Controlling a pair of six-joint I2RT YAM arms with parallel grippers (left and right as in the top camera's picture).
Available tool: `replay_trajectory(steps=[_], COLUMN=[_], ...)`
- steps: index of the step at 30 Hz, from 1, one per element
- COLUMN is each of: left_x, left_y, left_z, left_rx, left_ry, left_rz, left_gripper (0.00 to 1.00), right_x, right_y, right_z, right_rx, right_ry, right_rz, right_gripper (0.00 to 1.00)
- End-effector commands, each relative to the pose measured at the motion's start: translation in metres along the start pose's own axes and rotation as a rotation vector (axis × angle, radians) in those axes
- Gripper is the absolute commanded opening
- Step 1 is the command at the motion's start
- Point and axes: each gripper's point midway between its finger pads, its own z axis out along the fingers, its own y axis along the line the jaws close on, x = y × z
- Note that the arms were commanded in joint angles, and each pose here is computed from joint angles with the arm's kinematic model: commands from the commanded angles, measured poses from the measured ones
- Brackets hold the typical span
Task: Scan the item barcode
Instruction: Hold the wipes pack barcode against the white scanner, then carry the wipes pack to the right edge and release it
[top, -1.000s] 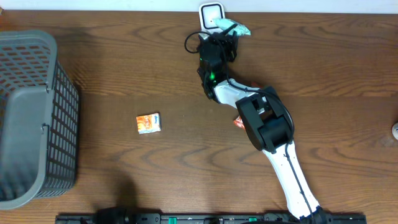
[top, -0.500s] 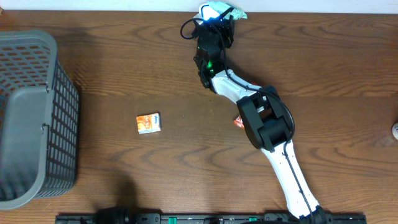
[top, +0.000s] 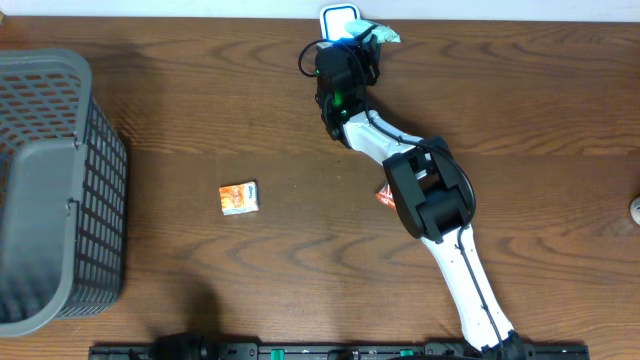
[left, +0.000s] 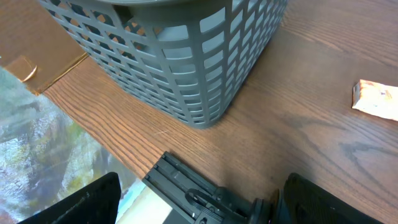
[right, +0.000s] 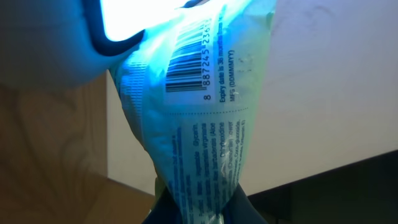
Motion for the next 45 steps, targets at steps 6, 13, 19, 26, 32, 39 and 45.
replay_trajectory(steps=[6, 13, 19, 26, 32, 39, 45], left_x=[0.017, 0.017, 0.017, 0.017, 0.017, 0.017, 0.017], left_y=[0.005, 0.005, 0.005, 0.005, 0.005, 0.005, 0.005], left_z=[-0.001, -0.001, -0.001, -0.001, -0.001, -0.001, -0.001], left_rx=[-0.024, -0.024, -0.024, -0.024, -0.024, -0.024, -0.024], left_ry=[0.068, 0.068, 0.068, 0.068, 0.068, 0.068, 0.068], left_rz=[0.031, 0.031, 0.031, 0.031, 0.031, 0.031, 0.031], left_gripper=[0.84, 0.84, 0.84, 0.84, 0.84, 0.84, 0.84], right_x=[-0.015, 0.006, 0.074, 0.189, 0.272, 0.364, 0.422], right_y=[0.002, -0.012, -0.074, -0.096, -0.014, 0.112, 0.227], right_z=[-0.014, -0.030, -0.054, -0.063, -0.043, -0.009, -0.005], right_rx=[-0.017, -0.119, -0.232, -0.425, -0.813, -1.095, -1.151], right_ry=[-0.028, -0.016, -0.074, -0.024, 0.131, 0.590, 0.921], right_rz=[-0.020, -0.012, 0.231, 0.643, 0.930, 1.393, 1.483], right_gripper=[0.01, 0.01, 0.01, 0.01, 0.01, 0.01, 0.01])
